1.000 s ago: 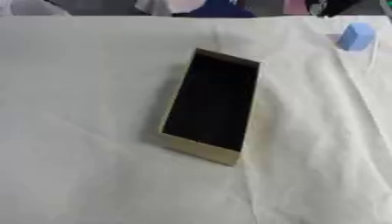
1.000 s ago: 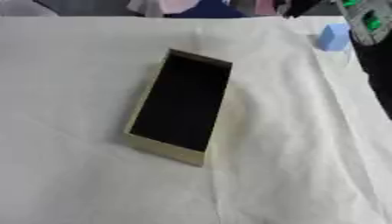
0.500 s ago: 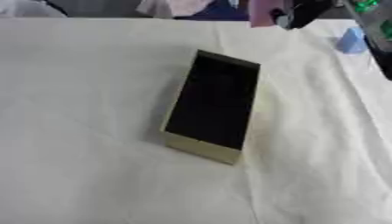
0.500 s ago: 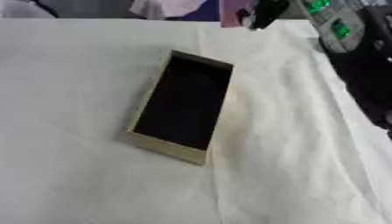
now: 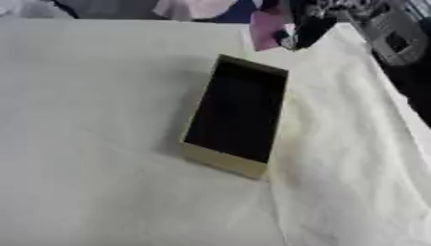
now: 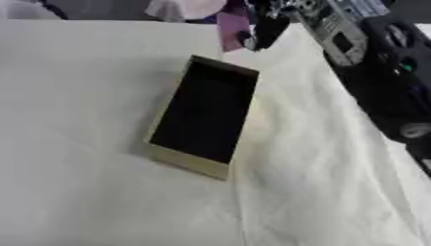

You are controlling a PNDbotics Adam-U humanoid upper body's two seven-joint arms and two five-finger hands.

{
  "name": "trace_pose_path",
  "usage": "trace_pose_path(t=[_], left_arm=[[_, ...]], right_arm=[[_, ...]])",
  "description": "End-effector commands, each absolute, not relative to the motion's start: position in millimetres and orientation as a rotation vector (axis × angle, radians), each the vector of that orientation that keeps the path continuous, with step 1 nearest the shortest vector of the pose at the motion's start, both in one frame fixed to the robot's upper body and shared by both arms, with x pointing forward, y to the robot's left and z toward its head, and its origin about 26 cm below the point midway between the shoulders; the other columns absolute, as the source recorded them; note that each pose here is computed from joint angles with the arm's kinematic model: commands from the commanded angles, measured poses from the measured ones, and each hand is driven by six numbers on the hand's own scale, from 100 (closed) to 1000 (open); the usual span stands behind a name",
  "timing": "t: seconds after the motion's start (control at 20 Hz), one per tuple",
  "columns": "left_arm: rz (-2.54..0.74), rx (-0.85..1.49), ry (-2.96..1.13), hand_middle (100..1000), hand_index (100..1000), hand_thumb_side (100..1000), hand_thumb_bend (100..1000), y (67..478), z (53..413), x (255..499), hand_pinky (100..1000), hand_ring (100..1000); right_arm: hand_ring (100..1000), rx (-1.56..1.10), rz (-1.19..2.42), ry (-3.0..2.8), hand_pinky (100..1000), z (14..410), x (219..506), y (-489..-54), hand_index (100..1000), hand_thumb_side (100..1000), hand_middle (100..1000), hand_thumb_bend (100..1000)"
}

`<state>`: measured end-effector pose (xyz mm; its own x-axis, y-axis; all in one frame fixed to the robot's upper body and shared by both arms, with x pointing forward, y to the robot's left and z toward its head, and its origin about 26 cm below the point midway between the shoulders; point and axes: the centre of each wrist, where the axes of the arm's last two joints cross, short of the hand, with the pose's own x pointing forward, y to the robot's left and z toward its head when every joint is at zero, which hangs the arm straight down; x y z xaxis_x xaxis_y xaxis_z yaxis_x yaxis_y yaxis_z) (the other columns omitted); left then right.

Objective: Pick up objects on the table and place them in the box.

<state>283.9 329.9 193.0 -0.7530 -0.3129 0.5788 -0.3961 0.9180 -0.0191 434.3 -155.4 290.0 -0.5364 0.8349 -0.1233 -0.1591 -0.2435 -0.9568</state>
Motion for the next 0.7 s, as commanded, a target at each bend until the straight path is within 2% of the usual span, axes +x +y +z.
trace_pose_path(t=[0.05, 0.35, 0.7], left_arm=[[0.153, 0.511, -2.515, 747, 879, 759, 301, 331, 203, 281, 721, 752], [0.155, 0.512, -2.512, 747, 879, 761, 299, 331, 202, 281, 720, 752], [0.156, 0.509, -2.509, 747, 878, 762, 299, 331, 202, 281, 720, 752]], right_arm=[[489, -0.883, 1.867, -1.298, 600, 290, 437, -158, 432, 100, 352, 100], [492, -0.836, 1.853, -1.254, 597, 280, 443, -169, 435, 100, 357, 100], [473, -0.745, 1.886, -1.284, 582, 279, 443, -158, 428, 100, 344, 100]])
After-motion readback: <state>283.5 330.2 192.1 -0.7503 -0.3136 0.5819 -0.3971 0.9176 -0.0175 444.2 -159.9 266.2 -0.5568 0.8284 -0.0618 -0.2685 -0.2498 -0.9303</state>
